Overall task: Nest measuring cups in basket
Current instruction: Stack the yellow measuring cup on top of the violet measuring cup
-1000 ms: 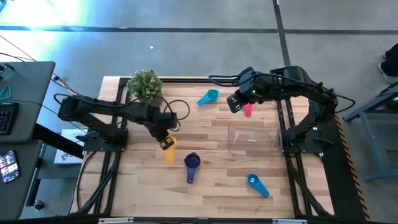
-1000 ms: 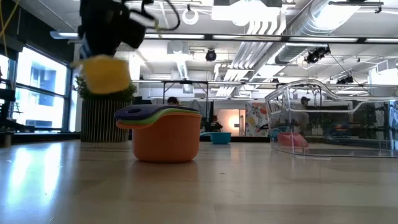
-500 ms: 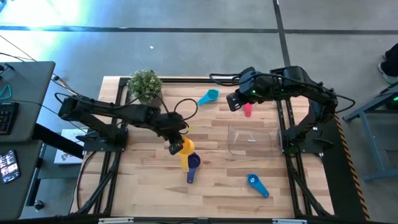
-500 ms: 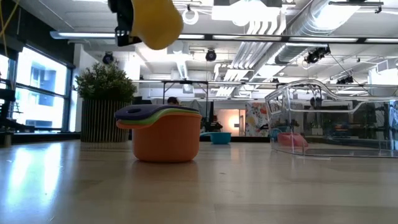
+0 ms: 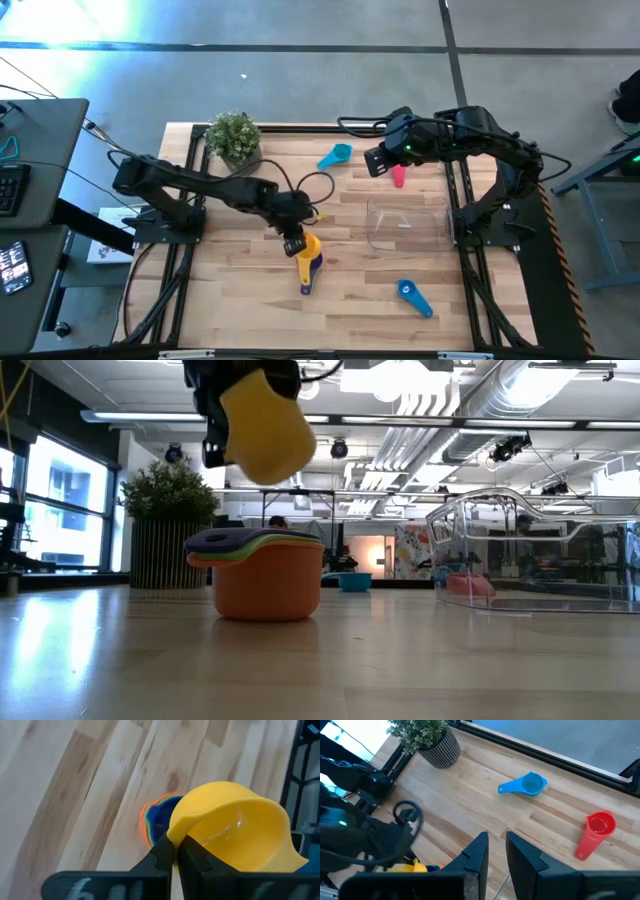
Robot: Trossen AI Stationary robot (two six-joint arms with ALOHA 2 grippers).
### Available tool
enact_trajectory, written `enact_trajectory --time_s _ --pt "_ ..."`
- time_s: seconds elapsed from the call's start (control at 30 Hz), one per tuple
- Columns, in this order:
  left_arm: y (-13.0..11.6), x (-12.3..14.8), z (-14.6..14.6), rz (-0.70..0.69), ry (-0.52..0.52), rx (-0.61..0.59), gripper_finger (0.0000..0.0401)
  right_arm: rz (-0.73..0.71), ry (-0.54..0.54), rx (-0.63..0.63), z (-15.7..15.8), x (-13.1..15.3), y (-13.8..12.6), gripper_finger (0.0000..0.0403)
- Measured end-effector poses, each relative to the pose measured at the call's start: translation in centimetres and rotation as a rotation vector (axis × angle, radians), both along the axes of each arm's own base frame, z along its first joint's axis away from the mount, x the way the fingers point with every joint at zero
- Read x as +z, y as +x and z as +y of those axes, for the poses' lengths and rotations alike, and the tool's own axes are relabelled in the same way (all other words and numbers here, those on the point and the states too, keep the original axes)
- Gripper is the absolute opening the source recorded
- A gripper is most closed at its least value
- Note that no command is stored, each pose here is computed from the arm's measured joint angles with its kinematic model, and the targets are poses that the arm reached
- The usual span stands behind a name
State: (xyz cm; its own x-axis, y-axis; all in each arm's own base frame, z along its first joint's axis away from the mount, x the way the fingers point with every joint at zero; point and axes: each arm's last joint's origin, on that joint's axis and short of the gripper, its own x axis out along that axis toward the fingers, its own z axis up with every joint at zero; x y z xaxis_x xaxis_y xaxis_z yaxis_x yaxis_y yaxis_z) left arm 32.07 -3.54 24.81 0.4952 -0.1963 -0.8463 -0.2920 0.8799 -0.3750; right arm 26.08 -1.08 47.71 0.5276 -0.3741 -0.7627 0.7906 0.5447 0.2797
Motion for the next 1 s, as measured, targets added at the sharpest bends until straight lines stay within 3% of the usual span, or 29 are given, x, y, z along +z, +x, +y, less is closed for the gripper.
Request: enact_trajectory --time_s 0.5,1.0 --pt "1.5 -3.9 -0.5 0.131 -0.019 -0.019 0.0003 0.004 0.0 0.0 0.0 0.0 0.0 0.006" --pt "1.6 -3.9 -0.6 0.127 -0.033 -0.029 0.0008 0.005 0.0 0.001 0.0 0.0 0.0 0.006"
